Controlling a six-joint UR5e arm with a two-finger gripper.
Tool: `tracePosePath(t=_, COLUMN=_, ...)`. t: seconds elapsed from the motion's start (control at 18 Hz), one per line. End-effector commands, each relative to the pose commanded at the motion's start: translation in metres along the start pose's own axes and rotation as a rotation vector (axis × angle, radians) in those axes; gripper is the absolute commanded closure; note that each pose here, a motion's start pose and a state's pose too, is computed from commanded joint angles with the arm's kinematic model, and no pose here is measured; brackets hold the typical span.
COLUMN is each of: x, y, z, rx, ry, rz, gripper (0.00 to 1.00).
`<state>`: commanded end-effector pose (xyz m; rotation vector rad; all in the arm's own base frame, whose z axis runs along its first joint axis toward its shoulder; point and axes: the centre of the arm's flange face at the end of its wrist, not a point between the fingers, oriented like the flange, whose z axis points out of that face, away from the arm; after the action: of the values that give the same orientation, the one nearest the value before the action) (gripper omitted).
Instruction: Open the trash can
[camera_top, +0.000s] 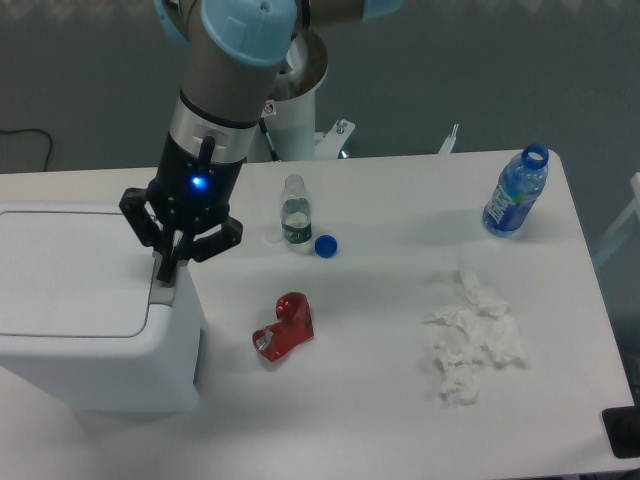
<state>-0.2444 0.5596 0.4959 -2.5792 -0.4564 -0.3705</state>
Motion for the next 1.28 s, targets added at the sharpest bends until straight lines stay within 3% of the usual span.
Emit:
tracePosePath(t=1.11, x=0.001, y=-0.001, z=-0.001, rx=0.005, ry=0.001, rz=0.006, gripper=0.86)
tracePosePath(t=1.22, x=0.002, y=-0.003, z=-0.005, rx=0.013, ry=0.0, rz=0.011, gripper=0.76)
tracePosePath(t=1.28, x=0.002, y=-0.004, z=-0.007, rx=0.017, ry=-0.001, rz=0.016, gripper=0.64)
